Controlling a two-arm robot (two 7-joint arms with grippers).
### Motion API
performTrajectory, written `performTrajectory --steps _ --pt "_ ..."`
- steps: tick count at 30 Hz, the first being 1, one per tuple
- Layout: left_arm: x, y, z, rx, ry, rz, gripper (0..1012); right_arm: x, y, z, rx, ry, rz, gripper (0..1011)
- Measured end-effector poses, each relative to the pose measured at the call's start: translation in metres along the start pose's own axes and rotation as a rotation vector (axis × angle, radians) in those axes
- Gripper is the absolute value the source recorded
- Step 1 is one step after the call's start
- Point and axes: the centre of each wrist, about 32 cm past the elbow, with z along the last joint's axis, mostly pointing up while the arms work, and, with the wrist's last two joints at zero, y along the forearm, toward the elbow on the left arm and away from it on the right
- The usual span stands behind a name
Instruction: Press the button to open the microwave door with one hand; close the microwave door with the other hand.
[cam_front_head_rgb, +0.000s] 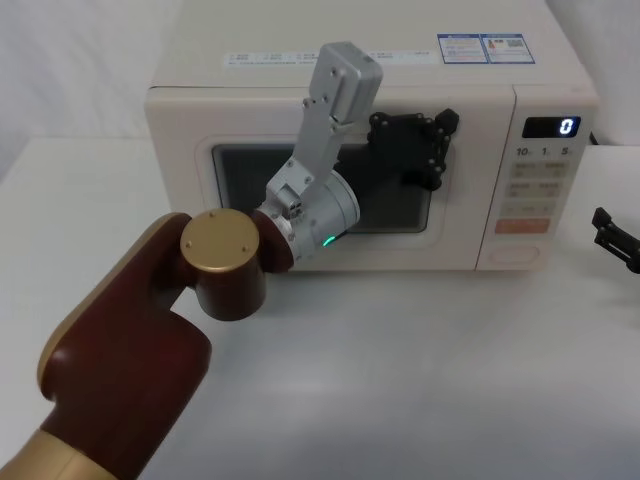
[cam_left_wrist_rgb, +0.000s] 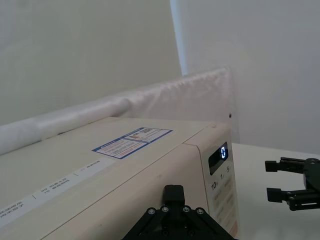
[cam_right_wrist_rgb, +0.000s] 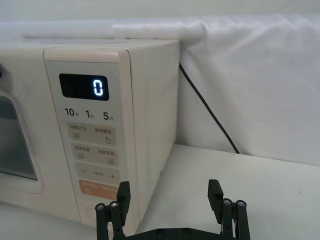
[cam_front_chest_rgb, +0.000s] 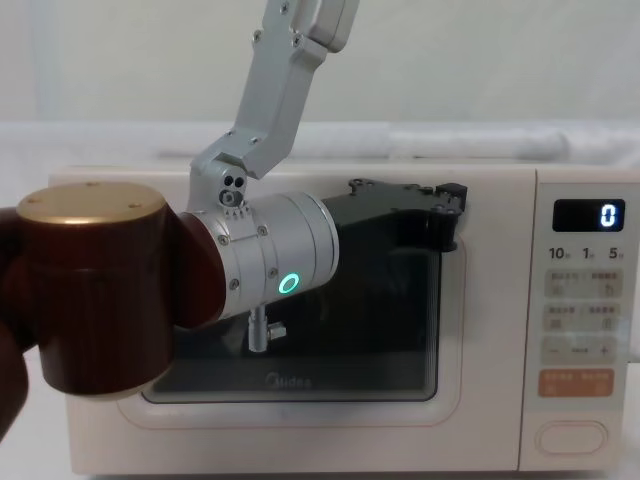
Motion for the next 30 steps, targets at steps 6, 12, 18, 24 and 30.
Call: performTrajectory --steps 6,12,18,24,30 --pt "-0.0030 0.003 0.002 -0.015 0.023 0.002 0 0.0000 0.000 0.000 0.000 0.000 0.000 1002" --pt "-0.0079 0.011 0.004 -0.031 0.036 -0.004 0 0.0000 0.000 0.000 0.000 0.000 0.000 1002" --pt "-0.0144 0.025 0.002 -0.031 0.053 0.023 0 0.0000 0.000 0.000 0.000 0.000 0.000 1002" --pt "-0.0253 0.048 -0.004 -0.028 0.084 0.085 0 0.0000 0.000 0.000 0.000 0.000 0.000 1002" --pt "-0.0342 0.073 -0.012 -0.018 0.110 0.159 0 0.0000 0.000 0.000 0.000 0.000 0.000 1002"
